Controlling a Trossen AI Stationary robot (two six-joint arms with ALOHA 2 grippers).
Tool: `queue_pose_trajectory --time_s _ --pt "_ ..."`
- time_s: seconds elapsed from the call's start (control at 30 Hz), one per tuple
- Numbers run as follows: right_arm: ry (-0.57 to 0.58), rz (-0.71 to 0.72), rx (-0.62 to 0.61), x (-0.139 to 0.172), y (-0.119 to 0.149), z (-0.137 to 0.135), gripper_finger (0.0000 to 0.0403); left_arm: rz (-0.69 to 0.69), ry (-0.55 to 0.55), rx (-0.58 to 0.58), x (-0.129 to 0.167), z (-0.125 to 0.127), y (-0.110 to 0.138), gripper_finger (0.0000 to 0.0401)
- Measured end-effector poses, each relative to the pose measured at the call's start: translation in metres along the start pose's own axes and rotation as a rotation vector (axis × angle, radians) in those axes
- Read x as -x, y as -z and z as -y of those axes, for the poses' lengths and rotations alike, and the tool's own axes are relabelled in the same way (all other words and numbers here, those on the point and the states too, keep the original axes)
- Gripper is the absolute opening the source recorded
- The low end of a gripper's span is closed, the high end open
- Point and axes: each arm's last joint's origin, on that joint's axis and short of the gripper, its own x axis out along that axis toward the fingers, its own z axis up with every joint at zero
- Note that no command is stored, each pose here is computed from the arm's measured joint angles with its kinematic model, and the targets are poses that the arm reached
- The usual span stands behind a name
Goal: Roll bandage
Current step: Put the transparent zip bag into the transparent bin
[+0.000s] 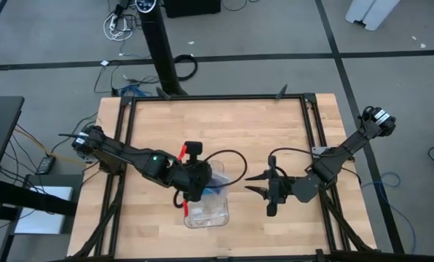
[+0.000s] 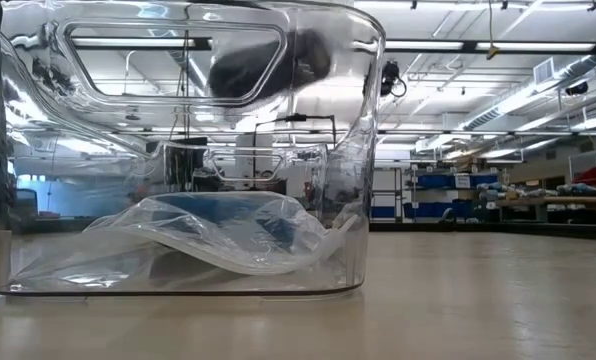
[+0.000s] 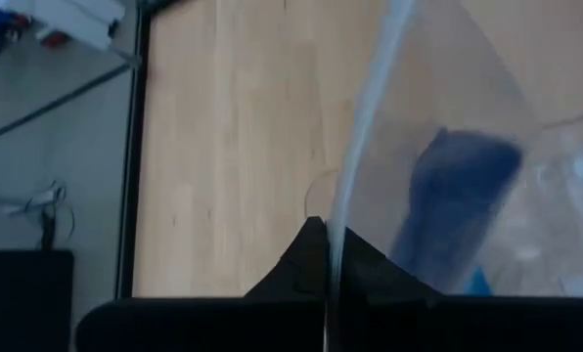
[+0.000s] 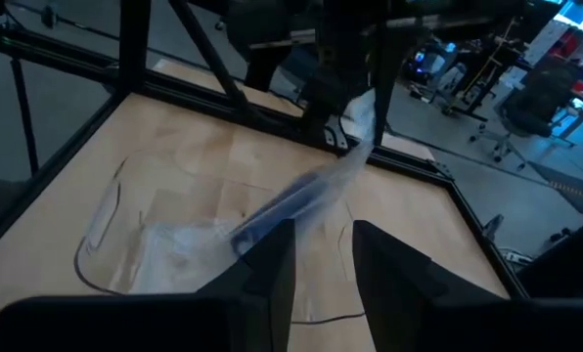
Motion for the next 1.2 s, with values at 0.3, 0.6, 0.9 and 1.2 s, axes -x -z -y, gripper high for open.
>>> queue_pose_trajectory --time_s 0.3,0.6,0.9,1.2 --pt "-0.001 -0.001 0.001 0.0 0.0 0.0 0.0101 -0.126 -0.05 0.045 -0.021 0.012 0.024 0.0001" --pt "-0.001 -0.006 0.005 0.0 0.001 0.0 0.01 -0.193 -0.037 0.158 -0.035 0.033 0.046 0.0" --pt "0.002 -0.008 0.005 -0.001 0.001 0.001 0.0095 -0.206 -0.126 0.177 -0.033 0.035 0.053 0.0" --pt "0.006 -0.01 0.006 -0.002 0.001 0.002 0.0095 -0.174 -0.161 0.251 -0.037 0.034 0.05 0.0"
